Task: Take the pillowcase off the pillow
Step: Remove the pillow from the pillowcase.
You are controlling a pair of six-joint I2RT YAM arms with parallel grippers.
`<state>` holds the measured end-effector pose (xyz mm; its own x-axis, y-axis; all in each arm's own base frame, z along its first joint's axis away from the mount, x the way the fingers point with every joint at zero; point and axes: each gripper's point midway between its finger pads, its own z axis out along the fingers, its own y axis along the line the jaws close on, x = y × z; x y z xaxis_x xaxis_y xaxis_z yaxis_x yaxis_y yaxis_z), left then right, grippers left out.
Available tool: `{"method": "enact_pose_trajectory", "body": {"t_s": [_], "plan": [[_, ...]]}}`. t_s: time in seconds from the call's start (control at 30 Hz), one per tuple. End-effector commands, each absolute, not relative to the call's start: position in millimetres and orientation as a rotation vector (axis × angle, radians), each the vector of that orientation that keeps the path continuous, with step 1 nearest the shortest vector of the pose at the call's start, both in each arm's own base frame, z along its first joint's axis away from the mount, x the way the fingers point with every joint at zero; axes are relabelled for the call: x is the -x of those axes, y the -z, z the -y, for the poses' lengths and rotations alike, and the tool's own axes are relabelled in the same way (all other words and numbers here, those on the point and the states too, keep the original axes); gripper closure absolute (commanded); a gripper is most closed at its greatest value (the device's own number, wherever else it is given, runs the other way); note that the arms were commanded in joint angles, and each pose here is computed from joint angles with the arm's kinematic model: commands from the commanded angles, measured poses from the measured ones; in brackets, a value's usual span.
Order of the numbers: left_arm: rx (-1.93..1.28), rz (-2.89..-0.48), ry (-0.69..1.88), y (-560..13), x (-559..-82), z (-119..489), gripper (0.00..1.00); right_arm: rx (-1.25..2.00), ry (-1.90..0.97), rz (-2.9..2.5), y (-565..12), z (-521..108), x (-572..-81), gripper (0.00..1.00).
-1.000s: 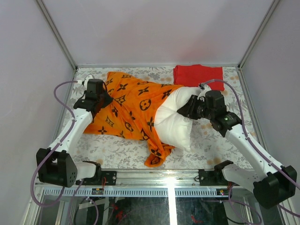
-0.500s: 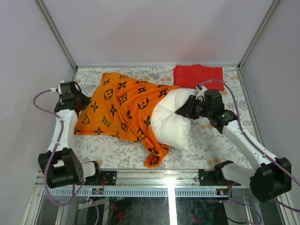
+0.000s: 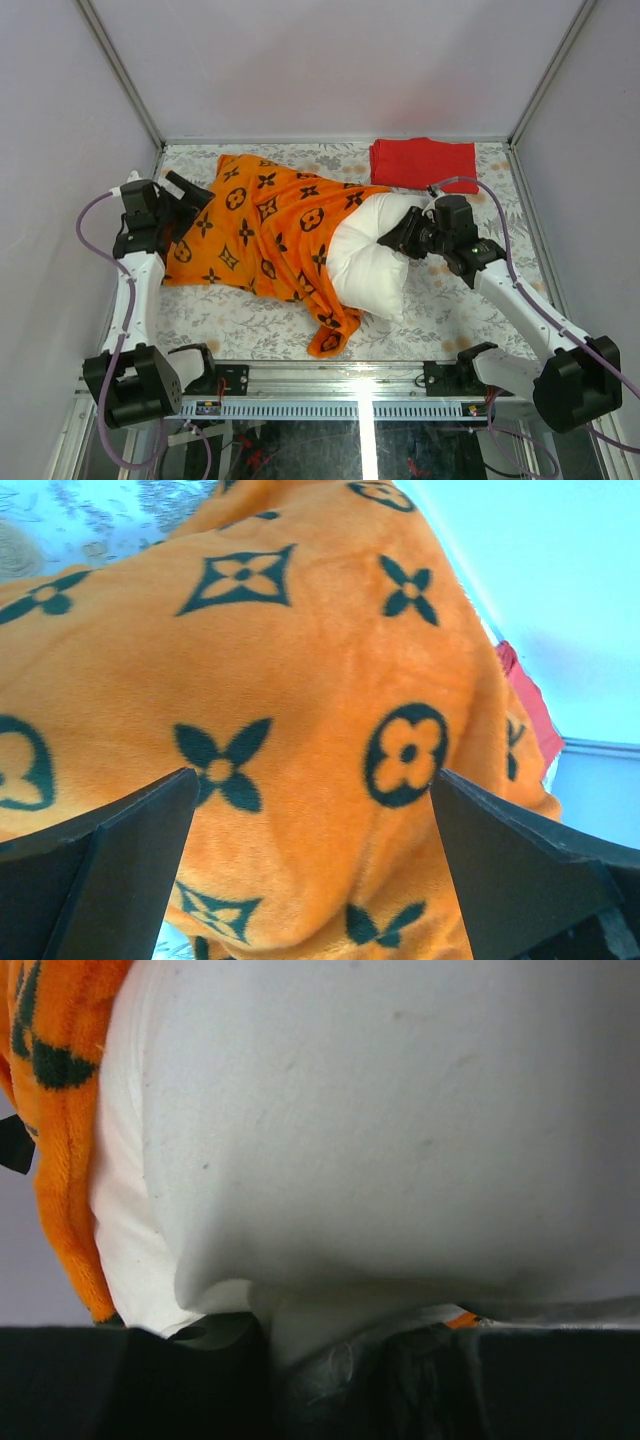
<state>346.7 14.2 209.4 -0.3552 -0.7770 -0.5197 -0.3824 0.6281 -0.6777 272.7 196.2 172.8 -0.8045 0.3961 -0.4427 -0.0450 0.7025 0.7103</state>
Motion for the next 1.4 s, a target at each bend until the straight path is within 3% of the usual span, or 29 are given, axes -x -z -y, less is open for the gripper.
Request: {"method": "enact_pose_trajectory", "body": {"t_s": [0.0, 0.27, 0.57, 0.8, 1.03, 1.1, 1.23, 1.37], "plan": [[0.772, -1.925, 0.590, -247.1, -361.7, 6.5, 0.00, -0.358, -0.950, -2.307, -177.3, -188.6, -274.5, 1.00], [0.549, -1.999, 0.595, -261.3, -369.4, 101.2, 0.00, -0.451, -0.863, -2.319, -178.8, -176.3, -270.9, 1.00], [0.510, -2.110, 0.737, -198.8, -369.1, 161.1, 0.00, -0.505, -0.873, -2.328, -154.8, -199.5, -252.6, 1.00], [0.518, -2.100, 0.755, -184.6, -364.7, 165.1, 0.05, -0.428, -0.847, -2.346, -154.9, -211.4, -252.4, 1.00], [0.514, -2.102, 0.464, -147.4, -369.2, 131.6, 0.14, -0.213, -0.795, -2.375, -191.9, -221.8, -265.7, 1.00], [0.491, -2.147, 0.405, -131.6, -374.9, 129.7, 0.26, -0.133, -0.788, -2.372, -207.4, -226.0, -270.0, 1.00], [0.472, -2.201, 0.337, -115.7, -378.3, 124.8, 0.68, -0.042, -0.780, -2.341, -233.5, -233.5, -282.5, 1.00], [0.515, -2.209, 0.353, -110.7, -377.9, 107.2, 0.99, 0.000, -0.788, -2.377, -231.4, -237.6, -279.8, 1.00]]}}
